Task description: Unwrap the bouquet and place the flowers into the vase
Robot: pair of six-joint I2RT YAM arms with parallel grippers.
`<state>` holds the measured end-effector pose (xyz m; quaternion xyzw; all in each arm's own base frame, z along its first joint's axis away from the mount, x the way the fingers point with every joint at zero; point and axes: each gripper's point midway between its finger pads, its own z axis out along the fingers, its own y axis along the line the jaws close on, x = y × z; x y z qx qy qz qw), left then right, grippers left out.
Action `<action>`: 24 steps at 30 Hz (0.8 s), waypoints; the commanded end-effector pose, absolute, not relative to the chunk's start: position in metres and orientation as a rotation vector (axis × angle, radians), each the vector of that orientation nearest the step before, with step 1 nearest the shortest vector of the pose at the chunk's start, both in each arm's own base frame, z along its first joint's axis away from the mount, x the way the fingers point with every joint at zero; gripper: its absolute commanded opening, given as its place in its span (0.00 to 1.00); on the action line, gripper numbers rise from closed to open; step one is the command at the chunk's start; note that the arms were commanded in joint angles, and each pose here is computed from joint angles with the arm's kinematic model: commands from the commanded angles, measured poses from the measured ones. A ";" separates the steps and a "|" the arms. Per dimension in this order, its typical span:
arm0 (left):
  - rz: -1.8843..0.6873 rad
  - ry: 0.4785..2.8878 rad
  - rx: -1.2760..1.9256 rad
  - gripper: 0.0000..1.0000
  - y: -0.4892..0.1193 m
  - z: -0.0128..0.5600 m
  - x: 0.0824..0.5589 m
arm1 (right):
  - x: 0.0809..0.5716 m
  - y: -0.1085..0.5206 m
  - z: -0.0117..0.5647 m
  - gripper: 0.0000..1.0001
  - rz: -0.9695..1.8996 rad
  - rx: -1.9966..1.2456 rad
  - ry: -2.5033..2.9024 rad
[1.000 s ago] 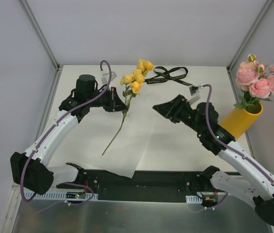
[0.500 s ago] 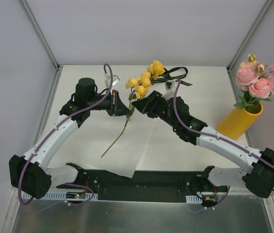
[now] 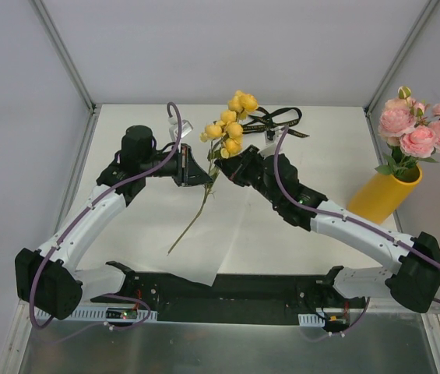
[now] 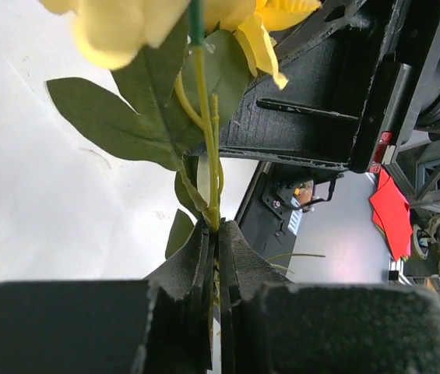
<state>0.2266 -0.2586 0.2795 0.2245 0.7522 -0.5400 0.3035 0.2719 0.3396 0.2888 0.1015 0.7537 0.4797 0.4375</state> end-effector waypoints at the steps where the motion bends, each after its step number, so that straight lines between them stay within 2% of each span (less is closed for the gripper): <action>1: -1.480 1.891 0.679 0.01 -0.262 0.301 0.214 | 0.281 0.333 0.329 0.00 1.208 0.281 1.725; 3: -1.468 1.898 0.664 0.15 -0.262 0.299 0.215 | 0.281 0.331 0.331 0.00 1.196 0.271 1.713; 7: -1.444 1.904 0.644 0.49 -0.260 0.298 0.218 | 0.283 0.316 0.340 0.00 1.109 0.231 1.665; 9: -1.421 1.908 0.635 0.59 -0.259 0.296 0.219 | 0.284 0.300 0.350 0.00 1.025 0.199 1.624; 11: -1.388 1.913 0.630 0.64 -0.256 0.295 0.221 | 0.281 0.279 0.363 0.00 0.924 0.139 1.582; 15: -1.326 1.930 0.598 0.99 -0.252 0.292 0.227 | 0.270 0.227 0.399 0.00 0.680 0.017 1.469; 20: -1.288 1.954 0.581 0.99 -0.250 0.288 0.231 | 0.250 0.163 0.436 0.00 0.406 -0.088 1.402; 24: -1.280 1.958 0.583 0.99 -0.249 0.287 0.231 | 0.234 0.111 0.442 0.00 0.171 -0.155 1.426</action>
